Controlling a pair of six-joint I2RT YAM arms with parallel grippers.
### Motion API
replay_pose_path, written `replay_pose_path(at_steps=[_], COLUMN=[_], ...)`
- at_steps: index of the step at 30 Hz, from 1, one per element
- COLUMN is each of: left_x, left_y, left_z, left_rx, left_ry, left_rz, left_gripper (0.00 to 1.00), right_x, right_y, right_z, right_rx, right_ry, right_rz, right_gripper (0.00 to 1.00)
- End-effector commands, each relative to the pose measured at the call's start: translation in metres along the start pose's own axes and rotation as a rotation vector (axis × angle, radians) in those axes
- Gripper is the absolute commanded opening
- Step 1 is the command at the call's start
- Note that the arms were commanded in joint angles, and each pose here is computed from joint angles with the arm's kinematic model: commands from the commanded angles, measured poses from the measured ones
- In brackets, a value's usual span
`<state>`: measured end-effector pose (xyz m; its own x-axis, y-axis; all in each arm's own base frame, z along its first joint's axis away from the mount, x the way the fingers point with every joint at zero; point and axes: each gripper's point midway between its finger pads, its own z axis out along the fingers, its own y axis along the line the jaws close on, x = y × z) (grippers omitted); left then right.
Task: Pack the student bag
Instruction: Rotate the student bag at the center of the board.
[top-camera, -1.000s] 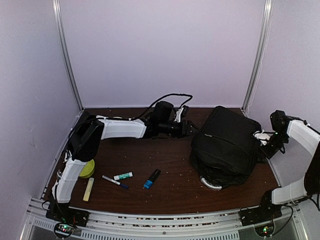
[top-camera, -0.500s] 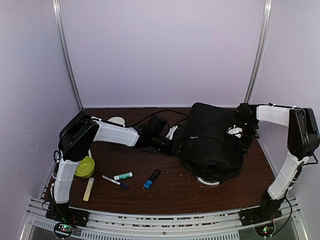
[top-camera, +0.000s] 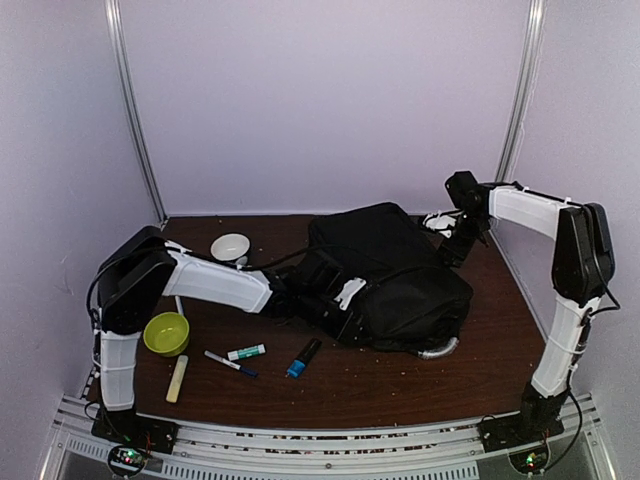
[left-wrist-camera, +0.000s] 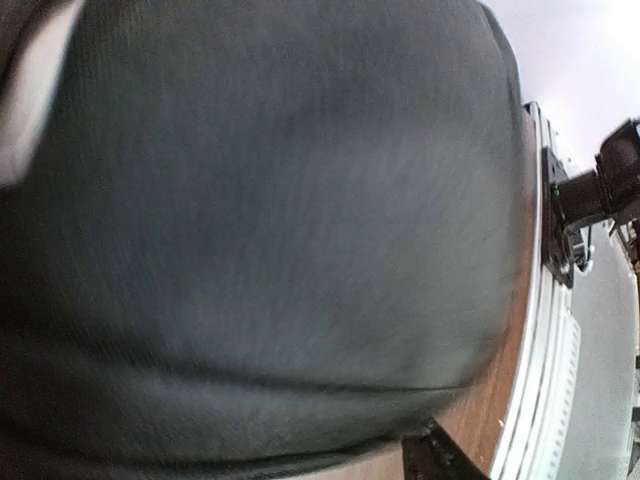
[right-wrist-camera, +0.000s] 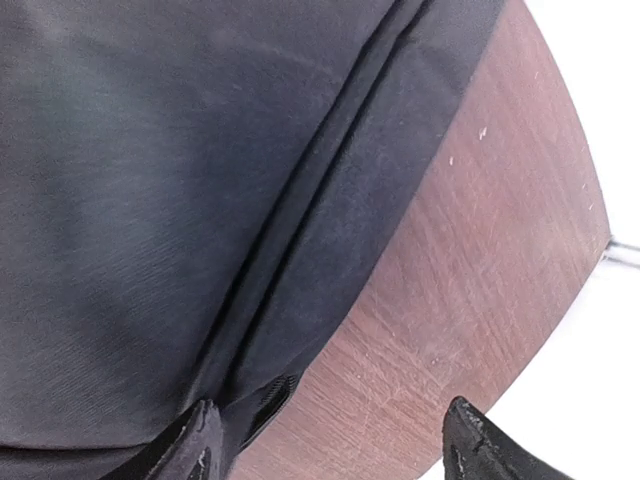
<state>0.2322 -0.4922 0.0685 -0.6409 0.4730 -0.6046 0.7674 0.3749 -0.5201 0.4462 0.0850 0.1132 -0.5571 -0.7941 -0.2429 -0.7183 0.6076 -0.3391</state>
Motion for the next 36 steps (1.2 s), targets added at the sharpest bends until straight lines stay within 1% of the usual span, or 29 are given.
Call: replay_pose_path(at_steps=[1,3,7,9,12,14,16,18,21,23,26,31,36], left_x=[0.005,0.016,0.034,0.035,0.022,0.012,0.0,-0.013,-0.029,-0.032,-0.036,-0.033,-0.031], left_y=[-0.01,-0.013,-0.002,0.006,0.01,0.015,0.022,0.032,0.048,0.059,0.067,0.073,0.072], left_z=[-0.044,-0.069,-0.102,-0.111,-0.116,-0.112,-0.104,-0.092,-0.081,-0.075,-0.068,-0.052,-0.037], left_rx=[-0.072,-0.107,-0.197,-0.232,-0.263,-0.284,-0.306,-0.324,-0.35,-0.334,-0.298,-0.267,-0.215], left_ry=[0.019,0.029,0.012,-0.021,-0.105,-0.147,-0.179,-0.199,-0.268,-0.291,-0.321,-0.315,-0.32], left_rz=[0.137,0.174,0.229,0.269,0.368,0.41,0.424,0.415,0.411,0.395,0.386,0.387,0.393], left_gripper=[0.54,0.55,0.53,0.51,0.48,0.47,0.45,0.38,0.34,0.34,0.34,0.34,0.31], right_x=[-0.011,-0.003,0.009,0.014,0.015,0.015,0.015,0.012,0.01,0.011,0.013,0.016,0.014], right_y=[0.008,0.014,0.042,0.067,0.117,0.148,0.168,0.186,0.205,0.209,0.211,0.214,0.213], right_z=[-0.038,-0.057,-0.09,-0.1,-0.113,-0.121,-0.123,-0.127,-0.133,-0.132,-0.133,-0.137,-0.139], right_rx=[-0.006,0.002,-0.041,-0.085,-0.166,-0.193,-0.195,-0.222,-0.265,-0.249,-0.252,-0.257,-0.253], right_ry=[-0.093,-0.111,-0.167,-0.185,-0.239,-0.269,-0.275,-0.279,-0.301,-0.309,-0.307,-0.328,-0.343], right_rz=[0.014,0.007,-0.027,-0.083,-0.217,-0.312,-0.408,-0.447,-0.488,-0.514,-0.511,-0.506,-0.505], right_gripper=[0.78,0.78,0.78,0.78,0.77,0.77,0.77,0.76,0.76,0.76,0.76,0.76,0.76])
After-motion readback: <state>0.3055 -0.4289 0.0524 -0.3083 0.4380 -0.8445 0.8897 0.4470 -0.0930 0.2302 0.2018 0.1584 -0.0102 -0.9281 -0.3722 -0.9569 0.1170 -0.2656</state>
